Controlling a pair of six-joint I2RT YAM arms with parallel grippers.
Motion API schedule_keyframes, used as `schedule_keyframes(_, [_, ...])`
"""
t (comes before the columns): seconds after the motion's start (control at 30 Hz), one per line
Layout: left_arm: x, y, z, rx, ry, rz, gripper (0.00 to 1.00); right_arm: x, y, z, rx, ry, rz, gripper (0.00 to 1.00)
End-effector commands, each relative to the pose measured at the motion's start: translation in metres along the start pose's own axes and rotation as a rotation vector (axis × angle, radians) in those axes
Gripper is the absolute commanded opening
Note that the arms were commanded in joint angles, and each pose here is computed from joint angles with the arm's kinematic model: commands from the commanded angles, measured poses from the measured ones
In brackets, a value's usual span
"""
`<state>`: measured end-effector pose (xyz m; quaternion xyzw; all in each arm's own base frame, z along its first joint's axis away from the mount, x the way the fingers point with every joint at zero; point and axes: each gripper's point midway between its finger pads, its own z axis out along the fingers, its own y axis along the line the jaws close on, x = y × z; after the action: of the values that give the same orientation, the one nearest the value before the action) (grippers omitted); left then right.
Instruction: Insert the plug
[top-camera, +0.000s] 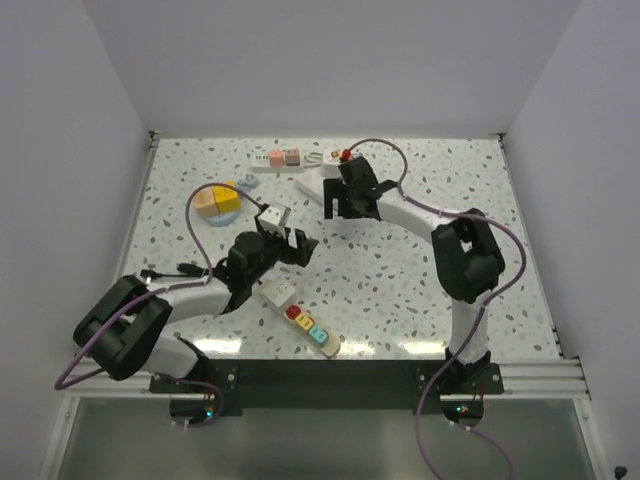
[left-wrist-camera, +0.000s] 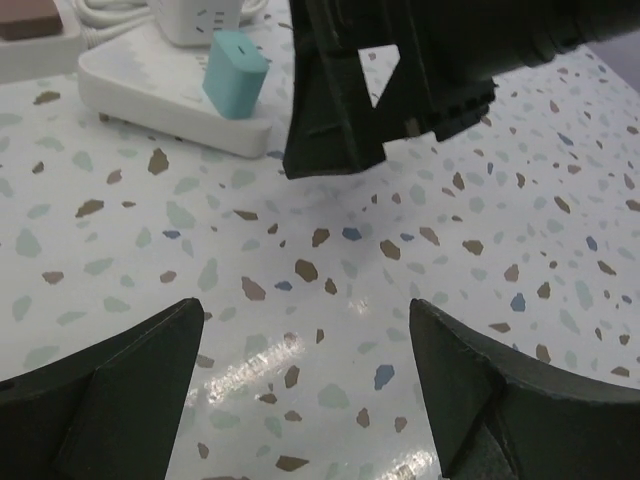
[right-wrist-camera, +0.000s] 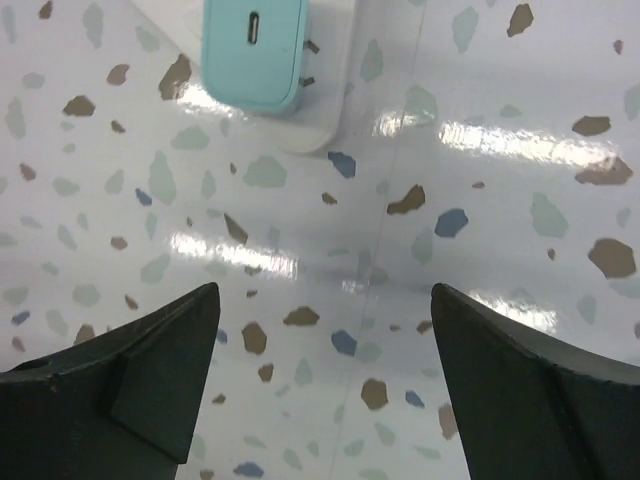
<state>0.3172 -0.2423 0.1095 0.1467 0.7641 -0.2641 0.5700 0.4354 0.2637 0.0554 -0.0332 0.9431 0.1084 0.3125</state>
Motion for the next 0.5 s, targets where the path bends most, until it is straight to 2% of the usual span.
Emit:
schedule_keyframes(0.0, [-0.046, 0.009, 0.002, -0.084, -0.078, 0.018, 0.9, -0.046, 0.012, -0.06, -0.1, -0.197, -0.055, 0.9])
schedule_keyframes(0.07, [-0.064, 0.015, 0.003, -0.111, -0.102, 0.0, 0.93, -0.055, 0.012, -0.087, -0.127, -0.258, -0.065, 0.95])
schedule_keyframes(0.1, [-0.069, 0.026, -0.001, -0.145, -0.102, -0.024, 0.96, -0.042, 0.005, -0.089, -0.119, -0.246, -0.084, 0.98])
schedule_keyframes(0.3, [-0.101, 0.082, -0.025, -0.296, -0.114, -0.108, 1.0, -0.032, -0.028, -0.157, -0.1, -0.408, -0.09, 0.98])
schedule_keyframes(0.47, [-0.121, 0.111, -0.064, -0.496, -0.131, -0.086, 1.0, -0.027, -0.079, -0.21, 0.063, -0.568, -0.029, 0.98])
